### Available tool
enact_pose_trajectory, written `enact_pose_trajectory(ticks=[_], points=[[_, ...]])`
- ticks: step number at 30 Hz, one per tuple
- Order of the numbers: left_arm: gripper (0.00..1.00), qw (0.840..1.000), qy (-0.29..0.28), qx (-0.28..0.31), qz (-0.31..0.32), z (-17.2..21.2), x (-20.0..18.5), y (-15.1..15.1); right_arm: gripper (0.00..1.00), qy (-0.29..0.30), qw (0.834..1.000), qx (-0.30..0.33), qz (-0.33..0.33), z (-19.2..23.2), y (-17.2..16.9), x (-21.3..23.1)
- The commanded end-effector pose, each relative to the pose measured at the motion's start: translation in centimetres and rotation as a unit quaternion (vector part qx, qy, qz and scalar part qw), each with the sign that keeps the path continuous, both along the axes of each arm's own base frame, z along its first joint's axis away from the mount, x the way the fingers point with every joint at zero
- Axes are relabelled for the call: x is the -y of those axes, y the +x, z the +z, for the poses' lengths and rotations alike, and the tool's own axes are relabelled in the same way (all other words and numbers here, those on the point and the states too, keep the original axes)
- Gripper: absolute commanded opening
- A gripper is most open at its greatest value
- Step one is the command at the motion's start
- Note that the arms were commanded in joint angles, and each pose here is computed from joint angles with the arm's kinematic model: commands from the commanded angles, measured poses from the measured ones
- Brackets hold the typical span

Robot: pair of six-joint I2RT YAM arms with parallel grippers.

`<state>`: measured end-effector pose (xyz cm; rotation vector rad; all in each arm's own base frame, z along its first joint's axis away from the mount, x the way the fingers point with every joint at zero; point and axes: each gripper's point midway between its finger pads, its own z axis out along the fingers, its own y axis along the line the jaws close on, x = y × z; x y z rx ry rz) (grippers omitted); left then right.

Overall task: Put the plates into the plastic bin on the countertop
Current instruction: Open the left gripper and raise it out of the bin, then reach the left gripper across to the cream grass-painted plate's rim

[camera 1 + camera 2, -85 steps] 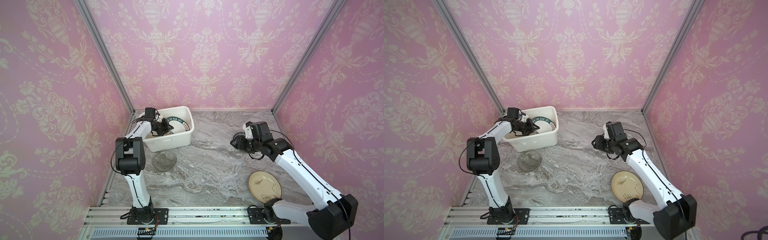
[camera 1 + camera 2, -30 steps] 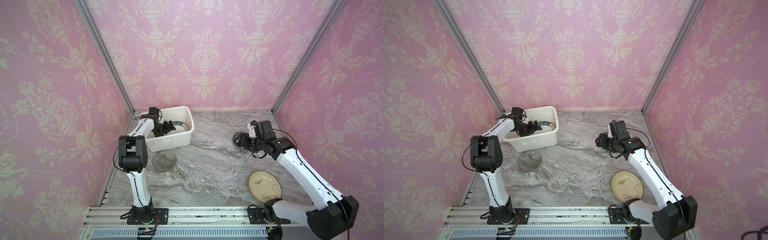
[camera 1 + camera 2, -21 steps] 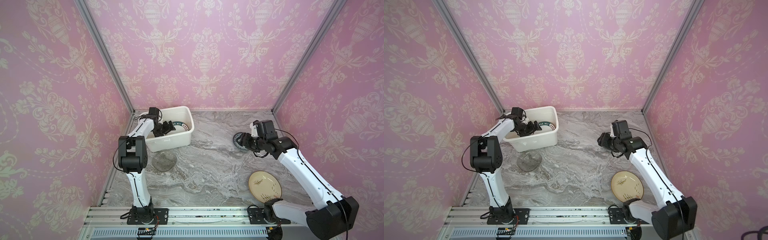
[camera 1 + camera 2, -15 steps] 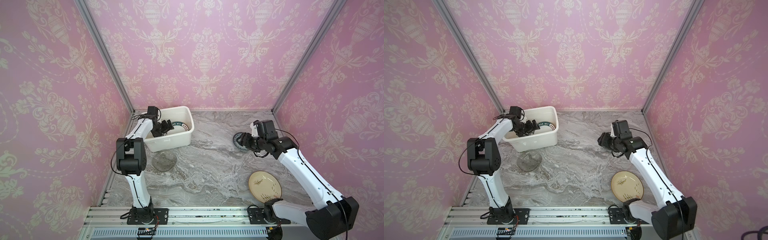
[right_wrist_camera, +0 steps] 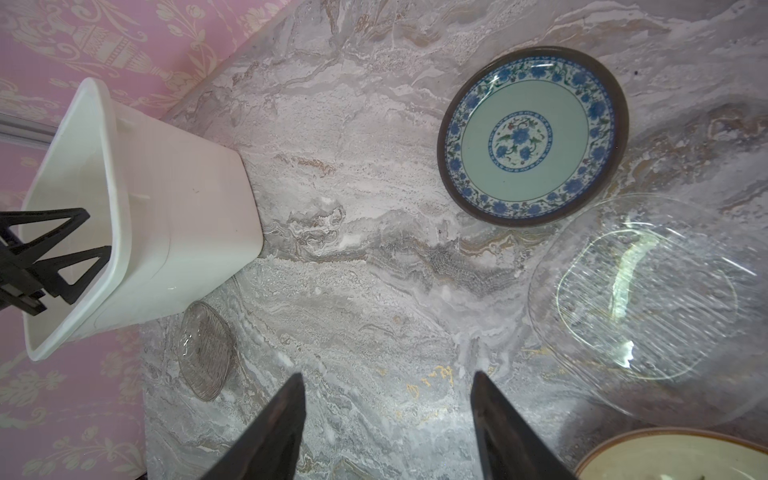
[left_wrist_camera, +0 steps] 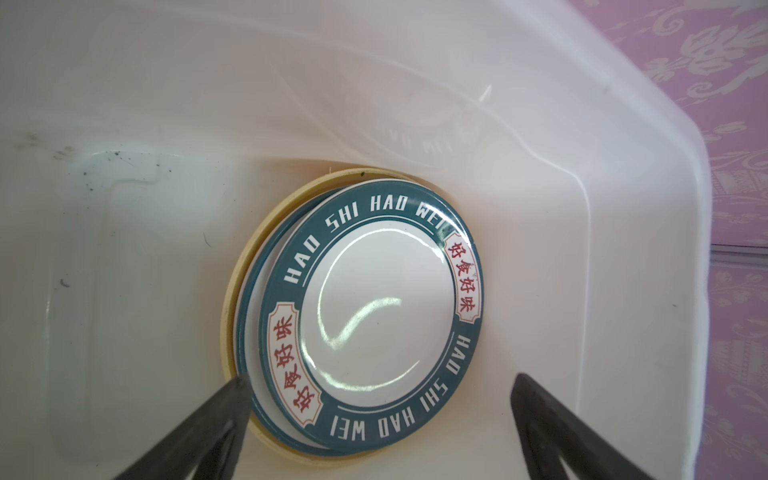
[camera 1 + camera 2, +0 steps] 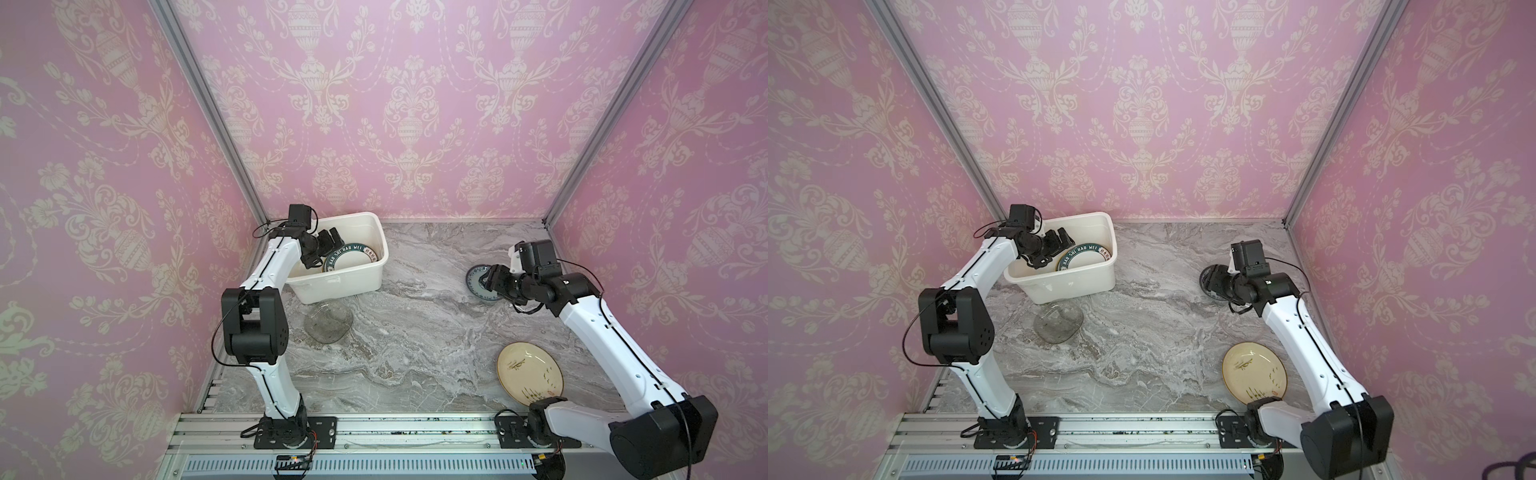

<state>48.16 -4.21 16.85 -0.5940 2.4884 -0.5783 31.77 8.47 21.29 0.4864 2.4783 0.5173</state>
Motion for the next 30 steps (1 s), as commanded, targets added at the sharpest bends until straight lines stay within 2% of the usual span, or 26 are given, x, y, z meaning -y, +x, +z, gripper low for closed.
enact_pose_trajectory(ticks=[1, 7, 10, 14, 18, 24, 27, 30], points=[[0.99, 0.999, 0.011, 0.048, 0.02, 3.8, 0.0, -0.6, 0.64, -0.026, 0.999, -0.018, -0.02, -0.4, -0.9, 1.6], [0.99, 0.988, 0.057, 0.141, 0.006, 10.5, 2.9, -2.1, 0.64, -0.041, 0.995, -0.051, -0.072, -1.5, -1.5, 4.2], [0.99, 0.983, 0.062, 0.172, -0.032, 13.0, 7.0, -3.4, 0.64, -0.039, 0.993, -0.053, -0.1, -1.7, -1.6, 5.4], [0.99, 0.977, 0.054, 0.175, -0.112, 14.1, 14.0, -5.9, 0.66, -0.039, 0.988, -0.057, -0.142, -2.0, -2.2, 7.2], [0.99, 0.968, 0.046, 0.141, -0.202, 13.0, 20.5, -9.2, 0.69, -0.058, 0.98, -0.082, -0.169, -3.2, -3.8, 9.0], [0.99, 0.949, 0.022, 0.028, -0.312, 8.5, 26.9, -14.5, 0.73, -0.05, 0.965, -0.097, -0.239, -5.5, -6.6, 11.6], [0.96, 0.93, -0.002, -0.035, -0.365, 6.4, 28.8, -17.5, 0.74, -0.042, 0.957, -0.076, -0.278, -5.9, -7.5, 12.7], [0.96, 0.902, -0.003, -0.085, -0.423, 5.3, 30.1, -20.9, 0.75, -0.047, 0.948, -0.058, -0.308, -5.8, -8.2, 13.7]])
